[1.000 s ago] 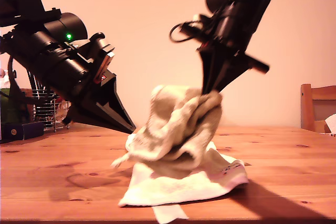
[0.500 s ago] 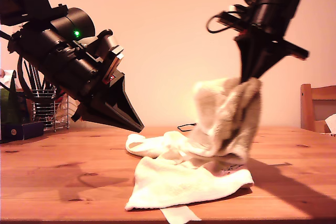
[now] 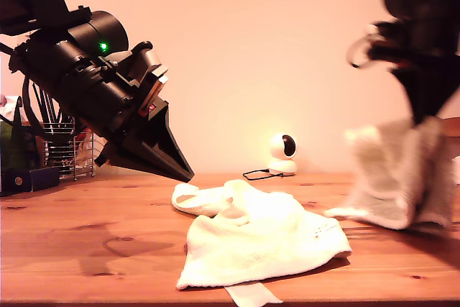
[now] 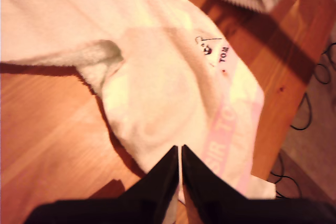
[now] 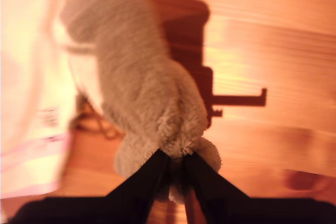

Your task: Fold the tea towel in front of you. After folding it, place it to the right side.

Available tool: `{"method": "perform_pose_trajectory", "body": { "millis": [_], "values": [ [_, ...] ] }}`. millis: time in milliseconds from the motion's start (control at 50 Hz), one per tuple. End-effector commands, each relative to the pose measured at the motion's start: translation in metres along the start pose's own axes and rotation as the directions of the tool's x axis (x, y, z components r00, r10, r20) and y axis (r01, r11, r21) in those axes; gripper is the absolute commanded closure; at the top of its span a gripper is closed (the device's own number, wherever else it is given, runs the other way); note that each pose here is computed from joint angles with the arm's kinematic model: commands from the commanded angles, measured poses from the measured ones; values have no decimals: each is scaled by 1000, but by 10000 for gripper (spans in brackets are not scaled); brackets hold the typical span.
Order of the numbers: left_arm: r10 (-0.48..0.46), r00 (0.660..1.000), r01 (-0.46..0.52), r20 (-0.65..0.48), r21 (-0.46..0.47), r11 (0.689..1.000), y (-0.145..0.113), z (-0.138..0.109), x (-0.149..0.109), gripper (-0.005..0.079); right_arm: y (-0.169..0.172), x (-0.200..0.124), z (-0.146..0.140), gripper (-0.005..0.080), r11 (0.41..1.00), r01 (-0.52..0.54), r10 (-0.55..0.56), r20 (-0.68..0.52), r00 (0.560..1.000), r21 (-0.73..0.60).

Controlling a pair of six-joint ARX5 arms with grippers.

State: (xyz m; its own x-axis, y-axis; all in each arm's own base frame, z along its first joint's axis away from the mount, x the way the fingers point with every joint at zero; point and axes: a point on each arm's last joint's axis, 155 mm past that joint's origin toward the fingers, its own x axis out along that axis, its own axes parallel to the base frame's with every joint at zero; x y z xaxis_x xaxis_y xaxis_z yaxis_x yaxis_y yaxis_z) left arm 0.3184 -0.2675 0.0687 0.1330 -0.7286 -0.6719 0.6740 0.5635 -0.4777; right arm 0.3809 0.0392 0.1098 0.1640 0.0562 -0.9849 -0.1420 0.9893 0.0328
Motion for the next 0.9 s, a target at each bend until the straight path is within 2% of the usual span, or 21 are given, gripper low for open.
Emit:
{"method": "perform_pose_trajectory", "body": {
  "millis": [0,160,300,700,740,880],
  "values": [
    [5,1000,-5,-11,-5,1000,6,-6,4,766,-4,32,-22,764,1000,11,-12,-104,995,-7],
    [14,1000,-14,-6,-13,1000,11,-5,1,766,-27,54,-28,764,999,41,-37,-135,990,26],
    [14,1000,-14,-9,-20,1000,11,-6,1,766,-61,54,-21,764,990,137,-132,-103,986,38],
    [11,999,-13,-32,-44,999,10,-12,1,766,-121,49,-36,763,966,184,-164,-122,979,180],
    [11,999,-12,-37,-47,999,10,-14,1,766,-124,49,-36,743,965,185,-164,-120,979,188],
    [10,999,-12,-39,-49,999,10,-14,1,766,-126,49,-36,568,964,183,-163,-117,980,195]
  ]
}}
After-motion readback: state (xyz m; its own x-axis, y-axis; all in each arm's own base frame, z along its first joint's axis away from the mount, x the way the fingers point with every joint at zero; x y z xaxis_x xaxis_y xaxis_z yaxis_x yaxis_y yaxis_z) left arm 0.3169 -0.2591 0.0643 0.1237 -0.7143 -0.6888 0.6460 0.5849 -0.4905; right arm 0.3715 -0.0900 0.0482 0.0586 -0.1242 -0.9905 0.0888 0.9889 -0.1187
